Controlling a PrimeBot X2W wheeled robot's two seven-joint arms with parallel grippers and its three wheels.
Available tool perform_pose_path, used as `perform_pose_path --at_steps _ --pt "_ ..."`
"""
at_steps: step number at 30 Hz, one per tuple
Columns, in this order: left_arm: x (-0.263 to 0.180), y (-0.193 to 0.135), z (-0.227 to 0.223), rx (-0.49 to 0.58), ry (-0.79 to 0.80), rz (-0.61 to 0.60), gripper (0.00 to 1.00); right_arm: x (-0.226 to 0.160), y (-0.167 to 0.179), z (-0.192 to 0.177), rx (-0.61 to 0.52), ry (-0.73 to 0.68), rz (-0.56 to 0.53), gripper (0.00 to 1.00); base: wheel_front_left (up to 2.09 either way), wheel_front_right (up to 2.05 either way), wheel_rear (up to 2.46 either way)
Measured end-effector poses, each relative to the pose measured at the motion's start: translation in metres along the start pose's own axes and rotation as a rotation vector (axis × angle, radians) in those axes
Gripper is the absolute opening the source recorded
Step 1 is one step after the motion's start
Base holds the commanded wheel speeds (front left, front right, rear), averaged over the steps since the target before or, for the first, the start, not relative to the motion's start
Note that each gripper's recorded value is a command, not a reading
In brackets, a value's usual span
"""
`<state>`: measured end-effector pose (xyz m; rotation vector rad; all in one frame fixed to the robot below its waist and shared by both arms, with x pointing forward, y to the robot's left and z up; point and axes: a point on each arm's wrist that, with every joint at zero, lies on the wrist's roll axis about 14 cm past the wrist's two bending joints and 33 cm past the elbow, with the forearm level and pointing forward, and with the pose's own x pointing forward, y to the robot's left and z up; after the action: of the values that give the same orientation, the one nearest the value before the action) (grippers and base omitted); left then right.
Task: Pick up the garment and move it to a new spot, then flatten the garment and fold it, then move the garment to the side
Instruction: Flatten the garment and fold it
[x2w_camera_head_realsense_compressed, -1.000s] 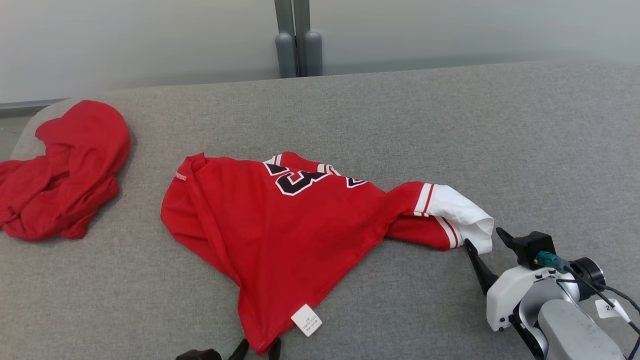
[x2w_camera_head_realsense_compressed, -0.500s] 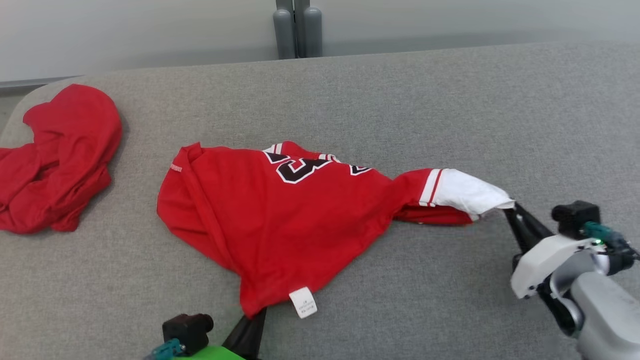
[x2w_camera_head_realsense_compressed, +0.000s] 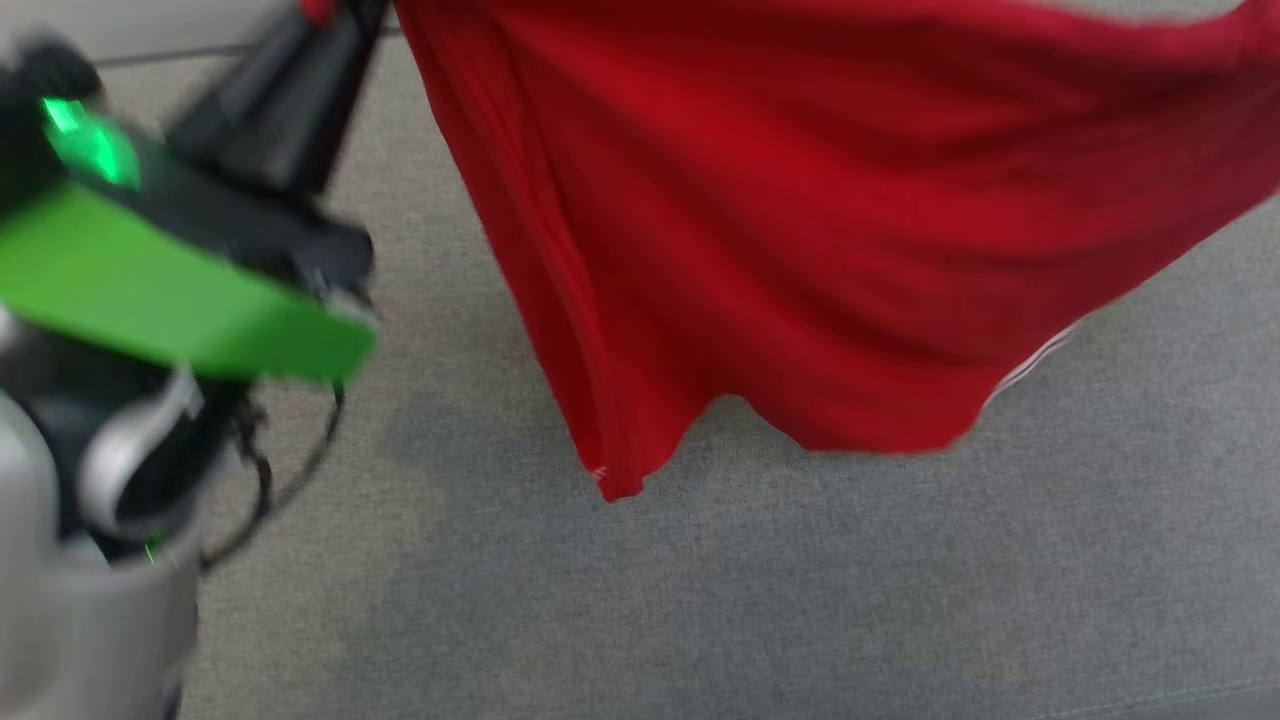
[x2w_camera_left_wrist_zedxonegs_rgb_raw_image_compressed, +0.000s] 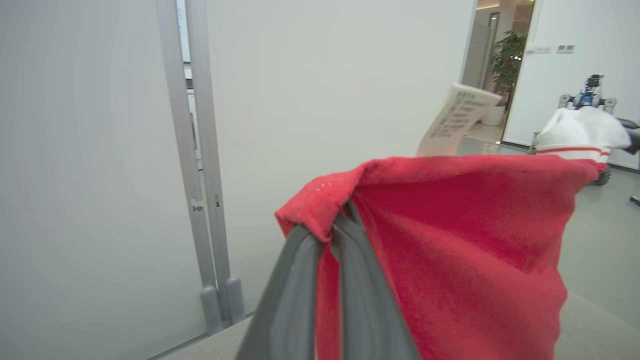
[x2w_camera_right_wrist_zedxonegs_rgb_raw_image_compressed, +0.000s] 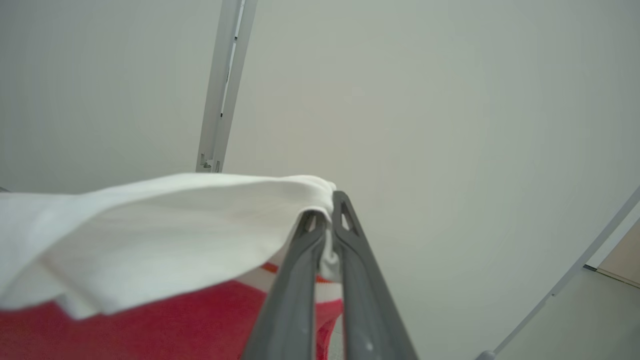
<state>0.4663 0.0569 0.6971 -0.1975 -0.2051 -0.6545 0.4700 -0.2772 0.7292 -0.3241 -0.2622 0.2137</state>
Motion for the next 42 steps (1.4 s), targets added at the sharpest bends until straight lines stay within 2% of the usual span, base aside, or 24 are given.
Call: perform_pose_path --at_steps 3,4,6,8,10,12,15,17,19,23,27,29,34,38,42 --pt "0.058 0.027 0.019 0.060 -0.011 0.008 0.00 0.034 -0.021 0.010 -0.020 -0.011 -0.035 0.00 0.00 0.00 0.00" --pt "0.079 0.035 0.026 0.078 -0.027 0.016 0.00 0.048 -0.026 0.004 -0.073 0.020 -0.044 0.00 0.00 0.00 0.00" --pt "0.112 0.056 0.028 0.101 -0.044 0.047 0.00 0.078 -0.031 0.002 -0.044 -0.008 -0.063 0.00 0.00 0.00 0.00" --pt "0.140 0.074 0.027 0.124 -0.083 0.069 0.00 0.110 -0.027 -0.013 -0.087 0.005 -0.069 0.00 0.00 0.00 0.00" --pt "0.163 0.103 -0.004 0.103 -0.048 0.124 0.00 0.146 -0.019 -0.030 -0.088 -0.013 -0.075 0.00 0.00 0.00 0.00" --pt "0.178 0.129 -0.032 0.139 -0.009 0.175 0.00 0.173 -0.016 -0.039 -0.088 -0.049 -0.091 0.00 0.00 0.00 0.00" --pt "0.197 0.148 -0.039 0.150 -0.079 0.203 0.00 0.204 -0.008 -0.043 -0.098 -0.143 -0.094 0.00 0.00 0.00 0.00" --pt "0.202 0.160 -0.071 0.109 -0.068 0.212 0.00 0.215 0.003 -0.070 -0.101 -0.143 -0.069 0.00 0.00 0.00 0.00" --pt "0.201 0.163 -0.114 0.107 -0.014 0.194 0.00 0.216 0.018 -0.114 -0.093 -0.085 -0.033 0.00 0.00 0.00 0.00" --pt "0.172 0.163 -0.194 0.058 0.086 0.187 0.00 0.177 0.042 -0.202 -0.045 0.056 0.029 0.00 0.00 0.00 0.00" --pt "0.112 0.146 -0.267 0.000 0.211 0.184 0.00 0.102 0.069 -0.275 0.054 0.258 0.067 0.00 0.00 0.00 0.00" --pt "0.074 0.133 -0.294 -0.048 0.270 0.194 0.00 0.062 0.085 -0.296 0.080 0.345 0.097 0.00 0.00 0.00 0.00" --pt "-0.026 0.089 -0.317 -0.136 0.381 0.229 0.00 -0.029 0.120 -0.296 0.200 0.451 0.113 0.00 0.00 0.00 0.00" --pt "-0.098 0.034 -0.309 -0.218 0.454 0.265 0.00 -0.093 0.132 -0.277 0.252 0.504 0.088 0.00 0.00 0.00 0.00" --pt "-0.144 -0.010 -0.288 -0.281 0.486 0.306 0.00 -0.145 0.133 -0.261 0.274 0.545 0.052 0.00 0.00 0.00 0.00"
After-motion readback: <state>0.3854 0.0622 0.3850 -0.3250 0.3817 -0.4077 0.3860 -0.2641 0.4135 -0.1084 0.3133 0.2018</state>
